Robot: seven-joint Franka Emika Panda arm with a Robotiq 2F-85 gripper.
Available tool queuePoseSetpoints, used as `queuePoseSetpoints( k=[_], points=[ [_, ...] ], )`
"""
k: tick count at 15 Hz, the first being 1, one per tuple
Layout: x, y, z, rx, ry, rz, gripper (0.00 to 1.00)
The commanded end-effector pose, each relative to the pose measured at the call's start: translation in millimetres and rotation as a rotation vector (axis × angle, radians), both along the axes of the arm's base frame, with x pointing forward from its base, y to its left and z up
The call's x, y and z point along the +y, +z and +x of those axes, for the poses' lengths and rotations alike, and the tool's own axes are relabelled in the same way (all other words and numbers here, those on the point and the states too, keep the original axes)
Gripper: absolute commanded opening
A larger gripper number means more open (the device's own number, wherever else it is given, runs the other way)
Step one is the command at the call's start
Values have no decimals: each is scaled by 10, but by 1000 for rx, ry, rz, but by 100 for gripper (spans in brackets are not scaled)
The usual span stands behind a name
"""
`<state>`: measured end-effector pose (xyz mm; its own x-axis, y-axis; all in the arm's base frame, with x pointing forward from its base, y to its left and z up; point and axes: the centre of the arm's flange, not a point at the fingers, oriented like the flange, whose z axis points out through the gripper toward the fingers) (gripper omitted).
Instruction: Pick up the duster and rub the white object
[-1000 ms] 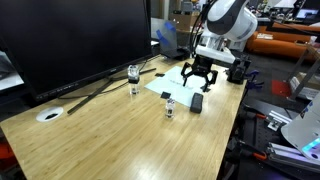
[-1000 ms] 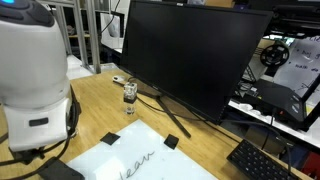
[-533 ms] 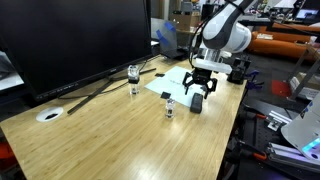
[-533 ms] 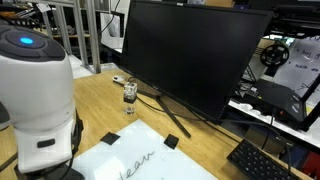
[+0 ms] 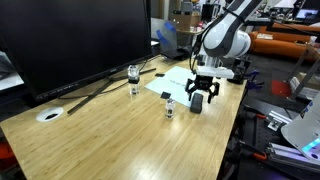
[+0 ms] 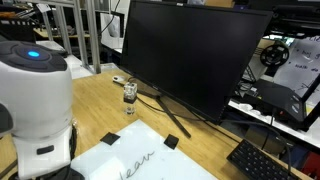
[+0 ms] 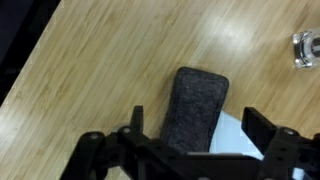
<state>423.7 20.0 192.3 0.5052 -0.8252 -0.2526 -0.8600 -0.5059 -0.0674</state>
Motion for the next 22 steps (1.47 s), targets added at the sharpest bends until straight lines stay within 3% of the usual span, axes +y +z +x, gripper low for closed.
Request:
queuePoseSetpoints(
  k=[1, 10, 12, 14, 15, 17, 21, 22],
  points=[
    [-13, -42, -38, -8, -27, -11, 100],
    [-68, -176, 26, -72, -38, -87, 100],
    [-58, -206, 15, -74, -42, -82, 84],
    [-49, -237, 2, -74, -47, -74, 82],
    [-42, -249, -8, -76, -50, -74, 62],
    [-34, -238, -12, -79, -52, -73, 56],
    [-66, -188, -33, -82, -68, -74, 30],
    [-74, -158, -44, -87, -74, -80, 30]
  ],
)
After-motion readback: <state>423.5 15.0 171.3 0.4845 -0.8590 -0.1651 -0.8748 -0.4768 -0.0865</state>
